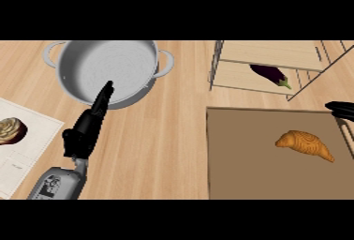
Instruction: Pick the croissant from the tray and place it in the tiered shelf
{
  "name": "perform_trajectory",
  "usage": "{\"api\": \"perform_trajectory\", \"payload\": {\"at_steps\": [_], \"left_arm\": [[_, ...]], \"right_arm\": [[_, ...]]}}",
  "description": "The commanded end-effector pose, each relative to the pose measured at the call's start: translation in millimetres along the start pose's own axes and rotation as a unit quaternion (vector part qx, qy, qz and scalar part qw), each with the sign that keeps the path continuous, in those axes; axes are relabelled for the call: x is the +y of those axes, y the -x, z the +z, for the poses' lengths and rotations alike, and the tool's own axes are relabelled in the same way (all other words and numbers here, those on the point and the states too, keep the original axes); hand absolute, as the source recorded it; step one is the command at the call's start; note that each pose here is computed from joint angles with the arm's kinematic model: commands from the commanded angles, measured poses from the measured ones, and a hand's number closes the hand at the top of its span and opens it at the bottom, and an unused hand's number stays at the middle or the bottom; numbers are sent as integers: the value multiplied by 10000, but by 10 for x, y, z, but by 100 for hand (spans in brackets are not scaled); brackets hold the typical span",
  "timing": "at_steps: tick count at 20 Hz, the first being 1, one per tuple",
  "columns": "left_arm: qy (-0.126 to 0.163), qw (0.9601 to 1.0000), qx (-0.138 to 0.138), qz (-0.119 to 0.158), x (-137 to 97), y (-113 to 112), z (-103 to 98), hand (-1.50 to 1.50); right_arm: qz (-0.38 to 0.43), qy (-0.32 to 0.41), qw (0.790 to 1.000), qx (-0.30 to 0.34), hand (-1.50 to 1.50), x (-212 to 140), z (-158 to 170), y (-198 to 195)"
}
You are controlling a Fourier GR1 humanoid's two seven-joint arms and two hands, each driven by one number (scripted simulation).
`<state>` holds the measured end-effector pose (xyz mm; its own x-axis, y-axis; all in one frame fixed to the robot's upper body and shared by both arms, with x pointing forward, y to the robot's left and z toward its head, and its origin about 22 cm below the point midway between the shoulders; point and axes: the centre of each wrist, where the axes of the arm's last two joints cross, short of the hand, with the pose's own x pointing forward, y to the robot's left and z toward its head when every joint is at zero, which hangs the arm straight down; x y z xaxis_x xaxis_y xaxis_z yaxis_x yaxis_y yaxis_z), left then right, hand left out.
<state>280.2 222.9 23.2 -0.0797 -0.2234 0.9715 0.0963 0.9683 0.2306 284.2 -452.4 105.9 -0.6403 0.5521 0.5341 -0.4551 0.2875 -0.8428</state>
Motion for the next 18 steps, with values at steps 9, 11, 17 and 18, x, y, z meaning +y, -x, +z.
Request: {"api": "perform_trajectory", "payload": {"at_steps": [9,11,17,18], "left_arm": [[100,9996,252,-2,-172,49,11,0],[81,9997,209,-34,-98,12,-61,0],[101,9996,261,15,183,56,24,0],[-20,9996,274,41,-48,38,-23,0]], "right_arm": [[-228,-316,9965,-734,-150,125,-277,96],[-176,-316,9976,-595,-150,242,-174,247],[-132,-407,9972,-615,-150,232,-345,128],[-155,-370,9972,-630,-150,259,-287,209]]}}
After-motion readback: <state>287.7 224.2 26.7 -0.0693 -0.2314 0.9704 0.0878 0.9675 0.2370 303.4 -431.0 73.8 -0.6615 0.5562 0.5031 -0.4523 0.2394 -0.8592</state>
